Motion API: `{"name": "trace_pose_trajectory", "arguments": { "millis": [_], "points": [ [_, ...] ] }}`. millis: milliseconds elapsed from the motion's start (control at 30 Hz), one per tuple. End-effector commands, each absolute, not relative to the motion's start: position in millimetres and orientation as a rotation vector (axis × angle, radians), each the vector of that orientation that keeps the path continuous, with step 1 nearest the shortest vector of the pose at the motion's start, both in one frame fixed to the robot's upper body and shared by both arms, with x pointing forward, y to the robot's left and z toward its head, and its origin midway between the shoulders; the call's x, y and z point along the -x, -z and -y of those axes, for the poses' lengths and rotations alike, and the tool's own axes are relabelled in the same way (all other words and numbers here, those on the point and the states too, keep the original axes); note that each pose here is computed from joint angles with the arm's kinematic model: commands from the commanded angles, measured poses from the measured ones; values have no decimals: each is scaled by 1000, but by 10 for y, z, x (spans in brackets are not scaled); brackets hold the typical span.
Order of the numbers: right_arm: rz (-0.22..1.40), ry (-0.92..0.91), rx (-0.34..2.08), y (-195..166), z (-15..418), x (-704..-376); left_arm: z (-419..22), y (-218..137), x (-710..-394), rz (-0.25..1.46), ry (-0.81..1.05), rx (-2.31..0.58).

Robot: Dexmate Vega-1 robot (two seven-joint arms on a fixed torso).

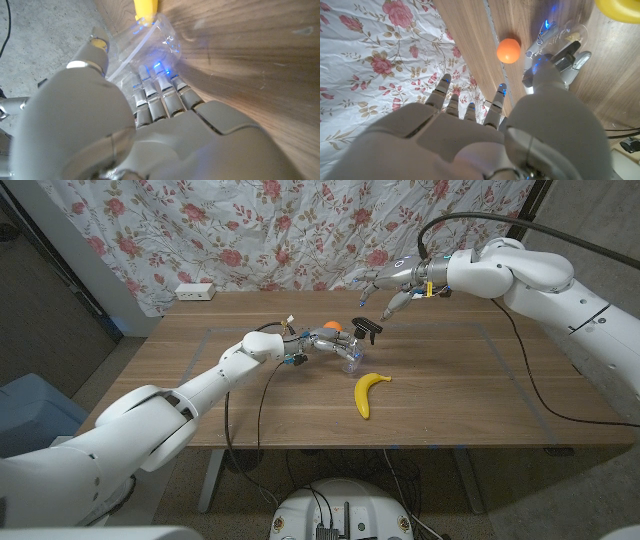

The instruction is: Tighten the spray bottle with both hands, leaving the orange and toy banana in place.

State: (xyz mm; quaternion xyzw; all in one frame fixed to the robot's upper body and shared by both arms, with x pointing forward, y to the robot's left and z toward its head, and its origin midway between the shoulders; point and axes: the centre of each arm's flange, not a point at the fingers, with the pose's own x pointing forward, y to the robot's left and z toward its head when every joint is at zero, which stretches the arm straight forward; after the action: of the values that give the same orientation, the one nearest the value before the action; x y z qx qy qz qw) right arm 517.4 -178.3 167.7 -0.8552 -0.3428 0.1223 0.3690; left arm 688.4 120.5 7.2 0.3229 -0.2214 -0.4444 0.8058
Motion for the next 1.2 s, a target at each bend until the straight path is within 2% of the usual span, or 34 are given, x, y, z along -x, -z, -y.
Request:
{"name": "trace_pose_trajectory", "arguments": {
  "millis": [33,600,1200],
  "points": [
    [957,-360,2201,-1681,1786,-5185,-1168,-101,-6917,467,979,-707],
    [1037,-420,2237,-1662,1707,-5138,-1109,-122,-6930,462,1007,-730],
    [1031,-481,2285,-1599,1675,-5171,-1096,-111,-6921,459,1018,-737]
  ]
}}
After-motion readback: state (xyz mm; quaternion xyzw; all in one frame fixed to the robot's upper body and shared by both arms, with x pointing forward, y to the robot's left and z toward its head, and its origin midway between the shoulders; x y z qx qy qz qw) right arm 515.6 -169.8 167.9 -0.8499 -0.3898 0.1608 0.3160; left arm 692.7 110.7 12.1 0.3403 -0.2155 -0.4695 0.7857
